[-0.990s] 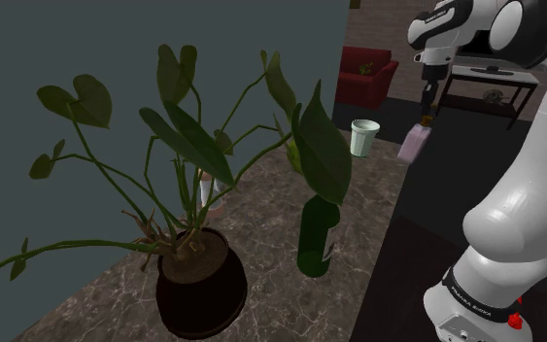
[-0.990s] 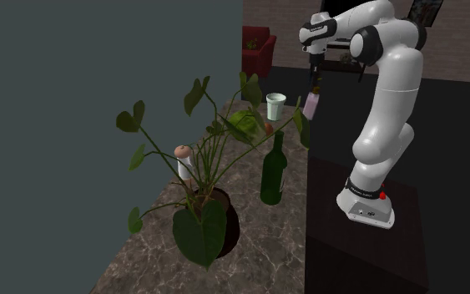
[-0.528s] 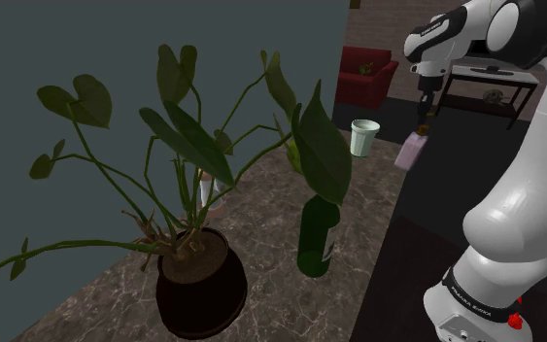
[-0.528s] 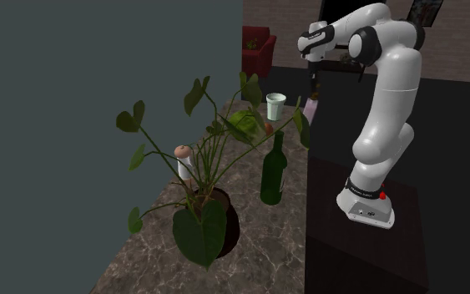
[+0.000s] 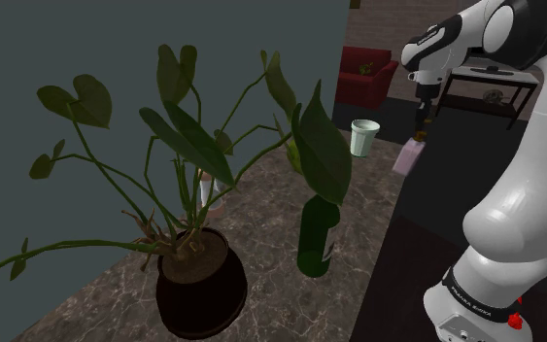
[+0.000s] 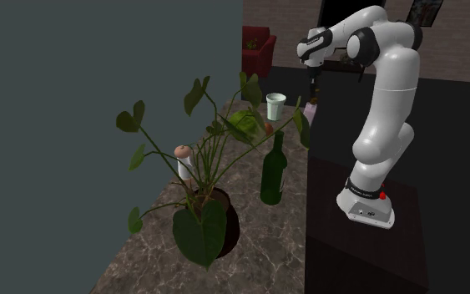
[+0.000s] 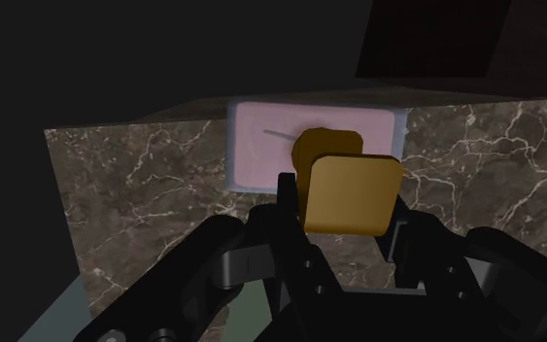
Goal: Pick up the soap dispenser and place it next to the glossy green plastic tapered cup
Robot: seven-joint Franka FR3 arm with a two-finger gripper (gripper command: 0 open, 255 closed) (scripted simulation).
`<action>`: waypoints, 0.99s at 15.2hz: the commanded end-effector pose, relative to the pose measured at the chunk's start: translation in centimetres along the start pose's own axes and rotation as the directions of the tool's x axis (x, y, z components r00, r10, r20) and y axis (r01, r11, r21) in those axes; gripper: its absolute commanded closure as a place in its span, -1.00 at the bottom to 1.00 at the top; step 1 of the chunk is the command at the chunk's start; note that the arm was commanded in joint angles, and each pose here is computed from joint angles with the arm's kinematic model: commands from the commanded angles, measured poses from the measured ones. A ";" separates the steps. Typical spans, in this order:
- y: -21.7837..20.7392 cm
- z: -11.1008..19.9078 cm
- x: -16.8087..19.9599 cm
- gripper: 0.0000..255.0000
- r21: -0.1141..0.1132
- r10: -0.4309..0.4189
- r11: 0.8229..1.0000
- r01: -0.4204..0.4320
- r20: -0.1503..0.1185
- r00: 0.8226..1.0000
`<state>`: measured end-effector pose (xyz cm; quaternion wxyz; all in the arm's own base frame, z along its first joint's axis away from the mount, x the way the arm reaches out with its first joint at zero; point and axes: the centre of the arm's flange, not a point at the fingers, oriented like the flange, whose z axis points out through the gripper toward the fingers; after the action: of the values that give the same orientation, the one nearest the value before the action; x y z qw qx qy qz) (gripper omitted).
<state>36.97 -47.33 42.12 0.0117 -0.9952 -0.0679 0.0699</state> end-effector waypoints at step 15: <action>0.0 -5.0 0.0 -1.00 -0.001 0.000 1.000 0.000 0.000 1.000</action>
<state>37.66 -47.38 46.82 0.0110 -0.9952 -0.0679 0.0693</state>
